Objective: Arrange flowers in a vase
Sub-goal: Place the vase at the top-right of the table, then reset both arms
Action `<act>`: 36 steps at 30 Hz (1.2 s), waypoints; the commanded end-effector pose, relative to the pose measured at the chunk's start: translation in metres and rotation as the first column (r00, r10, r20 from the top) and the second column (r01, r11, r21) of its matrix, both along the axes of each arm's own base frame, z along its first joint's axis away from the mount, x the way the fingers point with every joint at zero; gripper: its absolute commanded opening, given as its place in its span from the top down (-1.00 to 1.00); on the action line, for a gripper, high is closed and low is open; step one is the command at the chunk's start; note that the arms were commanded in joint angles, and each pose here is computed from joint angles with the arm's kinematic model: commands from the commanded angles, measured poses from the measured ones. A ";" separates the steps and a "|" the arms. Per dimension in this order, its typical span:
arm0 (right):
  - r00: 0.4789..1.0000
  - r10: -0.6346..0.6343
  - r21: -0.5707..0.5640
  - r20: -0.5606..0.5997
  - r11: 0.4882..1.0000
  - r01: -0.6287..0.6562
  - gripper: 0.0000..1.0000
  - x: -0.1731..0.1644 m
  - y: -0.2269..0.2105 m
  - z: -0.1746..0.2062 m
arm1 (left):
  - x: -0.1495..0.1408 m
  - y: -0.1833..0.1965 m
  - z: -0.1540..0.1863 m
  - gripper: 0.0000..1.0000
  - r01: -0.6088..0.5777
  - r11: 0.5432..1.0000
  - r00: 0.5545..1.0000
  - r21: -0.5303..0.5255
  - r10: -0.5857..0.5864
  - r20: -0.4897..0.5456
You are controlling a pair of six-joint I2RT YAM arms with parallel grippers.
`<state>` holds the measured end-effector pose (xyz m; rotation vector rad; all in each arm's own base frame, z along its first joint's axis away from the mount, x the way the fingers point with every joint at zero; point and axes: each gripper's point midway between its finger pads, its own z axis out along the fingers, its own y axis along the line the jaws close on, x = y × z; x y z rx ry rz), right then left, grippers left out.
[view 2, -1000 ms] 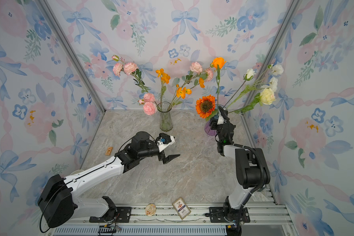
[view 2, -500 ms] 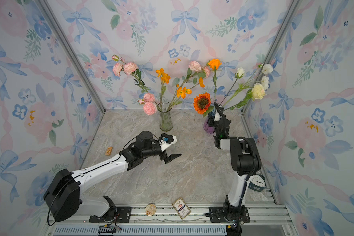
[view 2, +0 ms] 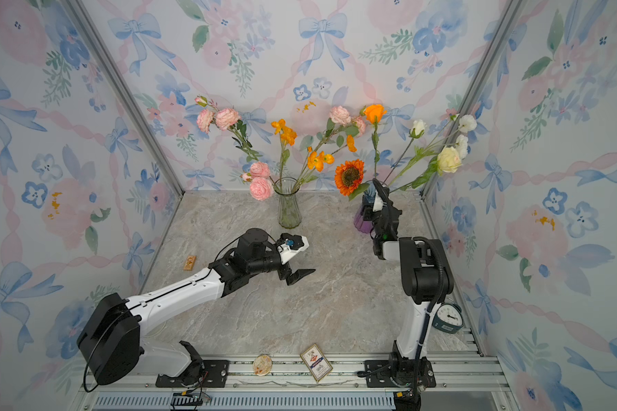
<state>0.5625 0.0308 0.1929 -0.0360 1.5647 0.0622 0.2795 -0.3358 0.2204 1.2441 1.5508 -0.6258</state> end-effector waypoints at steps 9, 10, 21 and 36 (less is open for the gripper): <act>0.990 -0.061 0.065 0.129 0.996 0.053 -0.94 -0.003 -0.012 0.036 | -0.002 0.003 0.023 -0.96 -0.002 0.999 1.000 -0.039 0.002 0.015; 0.990 -0.062 0.067 0.123 0.996 0.054 -0.94 -0.004 -0.012 0.034 | -0.002 0.003 0.023 -0.96 -0.002 0.999 1.000 -0.040 0.002 0.017; 0.993 -0.095 0.079 0.063 0.993 0.090 -0.94 -0.051 -0.019 0.020 | -0.011 0.006 0.039 -0.96 0.022 0.997 0.999 -0.069 -0.019 0.045; 0.947 -0.074 0.090 -0.311 0.990 0.107 -0.94 -0.163 0.018 -0.016 | 0.041 0.102 0.044 -0.96 -0.580 0.799 0.809 -0.161 0.588 0.003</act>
